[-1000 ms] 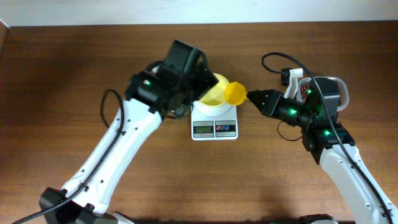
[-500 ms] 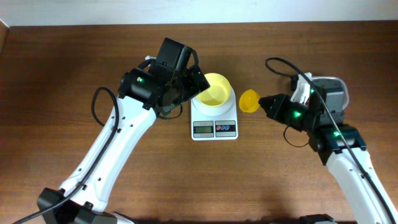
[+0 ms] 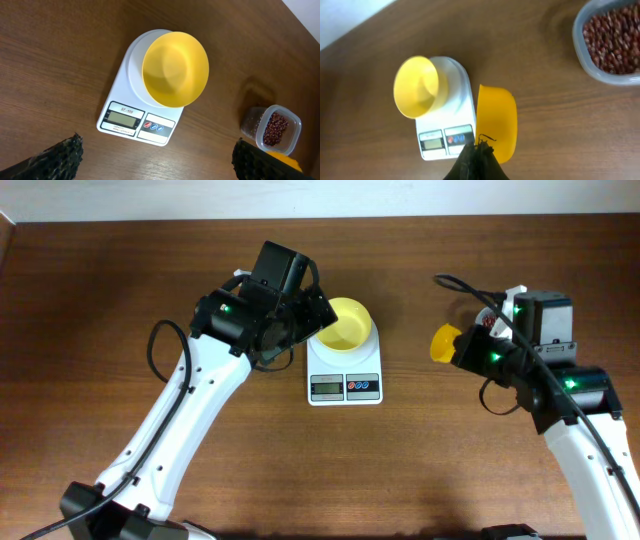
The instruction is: Scoop item into bowl and weigh 50g on scale
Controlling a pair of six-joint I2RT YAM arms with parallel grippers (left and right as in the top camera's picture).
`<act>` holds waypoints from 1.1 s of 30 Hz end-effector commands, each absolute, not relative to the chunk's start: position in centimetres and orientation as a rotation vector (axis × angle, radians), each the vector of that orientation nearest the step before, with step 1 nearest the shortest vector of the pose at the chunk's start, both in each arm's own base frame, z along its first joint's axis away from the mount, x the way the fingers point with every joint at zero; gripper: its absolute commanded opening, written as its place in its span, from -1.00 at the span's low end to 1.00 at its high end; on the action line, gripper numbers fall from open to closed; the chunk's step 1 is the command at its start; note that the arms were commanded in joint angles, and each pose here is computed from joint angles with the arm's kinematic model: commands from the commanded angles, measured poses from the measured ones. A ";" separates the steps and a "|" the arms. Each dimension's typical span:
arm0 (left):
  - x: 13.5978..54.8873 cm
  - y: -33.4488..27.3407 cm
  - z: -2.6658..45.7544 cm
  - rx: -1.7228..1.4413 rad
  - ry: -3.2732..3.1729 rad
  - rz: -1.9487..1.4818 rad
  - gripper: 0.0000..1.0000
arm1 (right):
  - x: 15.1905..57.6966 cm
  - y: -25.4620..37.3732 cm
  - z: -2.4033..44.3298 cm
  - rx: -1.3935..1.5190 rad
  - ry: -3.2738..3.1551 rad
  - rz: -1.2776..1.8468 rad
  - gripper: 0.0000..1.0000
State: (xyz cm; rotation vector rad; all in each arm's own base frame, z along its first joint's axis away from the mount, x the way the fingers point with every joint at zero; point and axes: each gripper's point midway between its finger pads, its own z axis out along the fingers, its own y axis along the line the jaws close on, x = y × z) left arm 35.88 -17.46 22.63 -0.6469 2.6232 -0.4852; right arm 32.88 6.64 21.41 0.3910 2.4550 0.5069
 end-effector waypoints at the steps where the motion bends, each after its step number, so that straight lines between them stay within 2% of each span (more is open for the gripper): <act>1: 36.0 -17.0 23.9 -0.623 2.588 -0.482 0.97 | 32.6 6.4 22.2 0.369 2.446 0.480 -0.92; 33: 36.0 -17.0 23.9 -0.622 2.588 -0.482 0.98 | 32.0 6.0 21.0 0.371 2.504 0.433 -0.92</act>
